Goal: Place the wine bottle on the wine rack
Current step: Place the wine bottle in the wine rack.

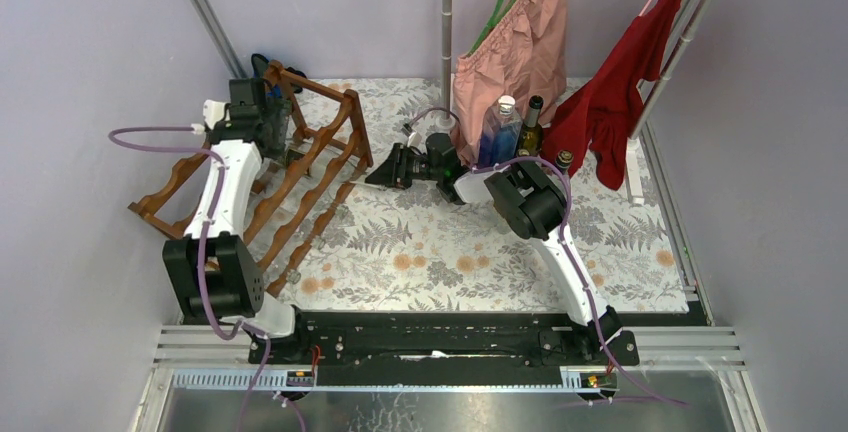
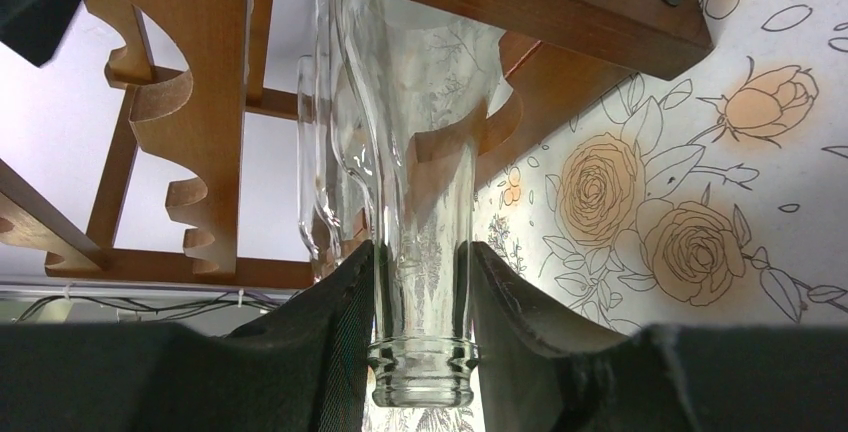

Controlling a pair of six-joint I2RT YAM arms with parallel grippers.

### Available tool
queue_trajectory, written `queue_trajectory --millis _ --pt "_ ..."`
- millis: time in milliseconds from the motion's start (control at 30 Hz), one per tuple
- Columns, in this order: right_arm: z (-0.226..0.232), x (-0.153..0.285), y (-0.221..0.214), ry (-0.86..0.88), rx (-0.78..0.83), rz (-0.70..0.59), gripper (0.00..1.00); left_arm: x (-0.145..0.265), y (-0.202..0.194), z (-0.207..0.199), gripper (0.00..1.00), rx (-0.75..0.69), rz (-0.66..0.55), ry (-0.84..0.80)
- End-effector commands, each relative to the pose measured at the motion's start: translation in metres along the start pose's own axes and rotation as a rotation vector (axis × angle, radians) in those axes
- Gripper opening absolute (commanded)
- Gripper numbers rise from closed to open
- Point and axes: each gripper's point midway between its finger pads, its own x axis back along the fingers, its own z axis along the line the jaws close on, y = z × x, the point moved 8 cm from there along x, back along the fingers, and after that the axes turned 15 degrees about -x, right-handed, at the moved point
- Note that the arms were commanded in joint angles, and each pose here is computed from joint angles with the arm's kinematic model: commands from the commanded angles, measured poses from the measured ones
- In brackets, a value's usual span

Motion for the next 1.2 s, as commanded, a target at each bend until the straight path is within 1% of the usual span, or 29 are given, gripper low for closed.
queue_trajectory --millis 0,67,133,267,367,500,667,767,833,933,1167 --pt "0.047 0.0 0.013 0.103 0.066 -0.058 0.4 -0.024 -0.021 0.009 0.82 0.075 0.036 0.094" --pt "0.049 -0.001 0.014 0.104 0.066 -0.047 0.46 -0.035 -0.029 0.013 0.84 0.082 0.064 0.118" --pt "0.05 -0.001 0.014 0.108 0.066 -0.041 0.49 -0.042 -0.031 0.013 0.85 0.074 0.074 0.126" --pt "0.052 -0.001 0.013 0.116 0.062 -0.034 0.51 -0.055 -0.033 0.012 0.85 0.038 0.074 0.145" --pt "0.052 -0.001 0.013 0.123 0.051 -0.03 0.53 -0.059 -0.044 0.013 0.86 0.007 0.063 0.152" --pt "0.052 -0.002 0.013 0.125 0.042 -0.021 0.53 -0.064 -0.06 0.016 0.86 -0.027 0.049 0.152" --pt "0.052 -0.001 0.013 0.12 0.04 -0.02 0.53 -0.068 -0.068 0.02 0.86 -0.092 0.024 0.214" --pt "0.053 -0.001 0.014 0.123 0.05 -0.02 0.53 -0.073 -0.07 0.024 0.85 -0.106 0.026 0.24" --pt "0.054 -0.001 0.014 0.125 0.053 -0.024 0.53 -0.075 -0.079 0.023 0.83 -0.142 0.033 0.266" --pt "0.055 -0.002 0.015 0.129 0.052 -0.03 0.54 -0.082 -0.086 0.028 0.81 -0.159 0.051 0.318" --pt "0.057 -0.002 0.016 0.135 0.045 -0.032 0.54 -0.092 -0.099 0.024 0.81 -0.181 0.067 0.322"
